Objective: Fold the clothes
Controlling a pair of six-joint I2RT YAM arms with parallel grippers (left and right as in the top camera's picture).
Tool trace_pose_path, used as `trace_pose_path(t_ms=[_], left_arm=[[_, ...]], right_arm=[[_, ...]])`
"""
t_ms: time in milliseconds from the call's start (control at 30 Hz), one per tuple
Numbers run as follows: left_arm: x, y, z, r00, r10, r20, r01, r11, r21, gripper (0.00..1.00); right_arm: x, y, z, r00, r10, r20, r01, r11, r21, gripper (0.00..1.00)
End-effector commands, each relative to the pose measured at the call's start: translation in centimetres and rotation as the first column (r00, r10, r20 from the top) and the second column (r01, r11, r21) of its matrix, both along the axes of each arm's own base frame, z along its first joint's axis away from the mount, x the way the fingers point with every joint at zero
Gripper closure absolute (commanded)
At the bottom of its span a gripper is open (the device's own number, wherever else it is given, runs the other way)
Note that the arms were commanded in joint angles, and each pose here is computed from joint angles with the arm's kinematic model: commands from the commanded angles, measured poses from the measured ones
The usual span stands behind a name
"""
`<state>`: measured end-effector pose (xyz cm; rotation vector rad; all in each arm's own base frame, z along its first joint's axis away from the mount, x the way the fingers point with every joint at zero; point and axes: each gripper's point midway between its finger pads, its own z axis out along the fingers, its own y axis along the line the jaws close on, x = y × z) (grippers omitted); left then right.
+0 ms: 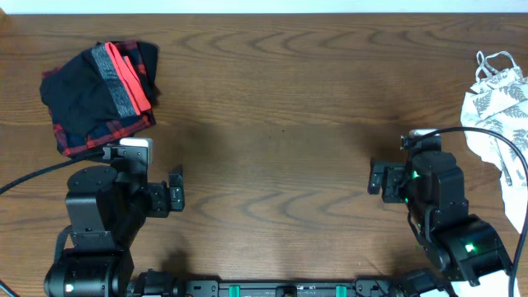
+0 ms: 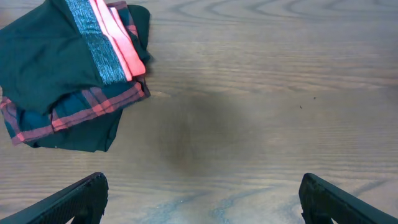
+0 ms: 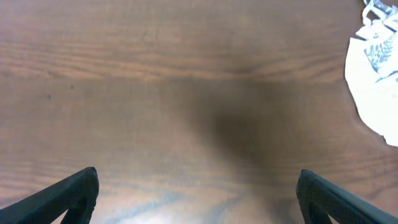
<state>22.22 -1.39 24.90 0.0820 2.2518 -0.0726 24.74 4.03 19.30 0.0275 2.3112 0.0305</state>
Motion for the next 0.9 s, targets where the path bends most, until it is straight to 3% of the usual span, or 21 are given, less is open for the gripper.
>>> trace_pose_path(t_ms=[0,233,600,767,867], left_arm=[[0.0,-0.2,-0.1,1.000,-0.002,-0.004,0.002,1.000,-0.016,0.02],[0.0,-0.2,-0.1,1.000,-0.002,-0.004,0.002,1.000,-0.015,0.02],[0.0,-0.2,-0.1,1.000,-0.002,-0.004,0.002,1.000,-0.016,0.02],[0.0,-0.2,-0.1,1.000,-0.002,-0.004,0.002,1.000,-0.016,0.02],[0.0,-0.2,-0.1,1.000,-0.002,-0.004,0.002,1.000,-0.016,0.02]], right_arm=[[-0.5,-0.5,0.8,0.999,-0.025,0.043,0.023,0.999,0.034,0.01],[-1.7,-2.8,2.0,0.972,-0.066,0.225,0.046,0.995,0.091,0.01],[-0.9,-2.7,0.3,0.788,-0.045,0.614,-0.035,0.992,0.118,0.01],[-0.2,-2.7,-0.3,0.702,-0.046,0.710,-0.049,0.992,0.113,0.01],[-0.1,-3.5,-0.4,0.698,-0.035,0.715,0.001,0.999,0.048,0.01]])
